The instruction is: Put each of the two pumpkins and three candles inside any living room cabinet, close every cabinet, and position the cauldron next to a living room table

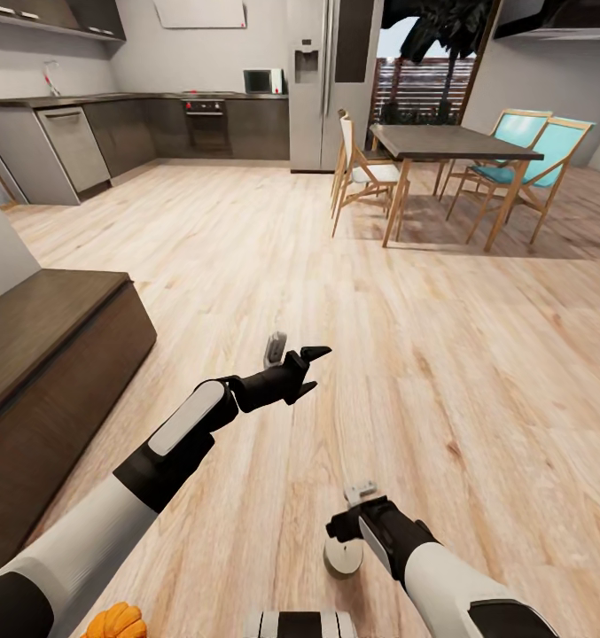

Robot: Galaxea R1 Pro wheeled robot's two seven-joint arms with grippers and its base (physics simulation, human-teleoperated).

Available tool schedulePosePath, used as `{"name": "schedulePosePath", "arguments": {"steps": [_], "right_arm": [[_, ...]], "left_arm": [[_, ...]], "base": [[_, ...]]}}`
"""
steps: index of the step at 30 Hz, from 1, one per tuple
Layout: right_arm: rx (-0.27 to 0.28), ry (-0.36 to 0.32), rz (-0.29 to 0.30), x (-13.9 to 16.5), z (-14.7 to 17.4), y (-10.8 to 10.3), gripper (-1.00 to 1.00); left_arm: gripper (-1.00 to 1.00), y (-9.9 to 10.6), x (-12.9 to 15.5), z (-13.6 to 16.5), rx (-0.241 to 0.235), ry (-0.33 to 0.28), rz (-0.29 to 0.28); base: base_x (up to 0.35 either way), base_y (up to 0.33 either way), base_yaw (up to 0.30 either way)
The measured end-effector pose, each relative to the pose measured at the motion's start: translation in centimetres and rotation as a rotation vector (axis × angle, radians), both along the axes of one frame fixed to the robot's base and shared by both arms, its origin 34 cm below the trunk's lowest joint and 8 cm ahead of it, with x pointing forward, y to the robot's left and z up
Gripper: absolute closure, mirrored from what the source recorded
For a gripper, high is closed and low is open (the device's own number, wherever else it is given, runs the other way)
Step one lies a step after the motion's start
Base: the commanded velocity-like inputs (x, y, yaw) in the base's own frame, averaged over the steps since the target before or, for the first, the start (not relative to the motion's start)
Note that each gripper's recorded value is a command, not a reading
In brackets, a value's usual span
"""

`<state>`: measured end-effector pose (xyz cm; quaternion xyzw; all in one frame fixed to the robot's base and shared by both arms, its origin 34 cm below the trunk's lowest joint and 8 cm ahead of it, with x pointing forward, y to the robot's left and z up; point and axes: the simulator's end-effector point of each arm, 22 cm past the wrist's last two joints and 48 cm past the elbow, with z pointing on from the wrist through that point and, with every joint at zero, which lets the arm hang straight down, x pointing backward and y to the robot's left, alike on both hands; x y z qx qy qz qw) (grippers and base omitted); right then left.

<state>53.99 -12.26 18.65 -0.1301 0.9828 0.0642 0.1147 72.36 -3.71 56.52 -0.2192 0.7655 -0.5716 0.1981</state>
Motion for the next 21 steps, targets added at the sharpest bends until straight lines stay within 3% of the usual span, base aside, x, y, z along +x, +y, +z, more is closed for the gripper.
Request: {"name": "schedulePosePath", "arguments": {"steps": [21], "right_arm": [[-0.003, 0.101, -0.007, -3.0, -3.7, -0.1, -1.00]], "left_arm": [[-1.00, -0.1, 0.2, -5.2, 0.000, 0.078, -0.001]], "base": [[0.000, 0.000, 0.000]]}}
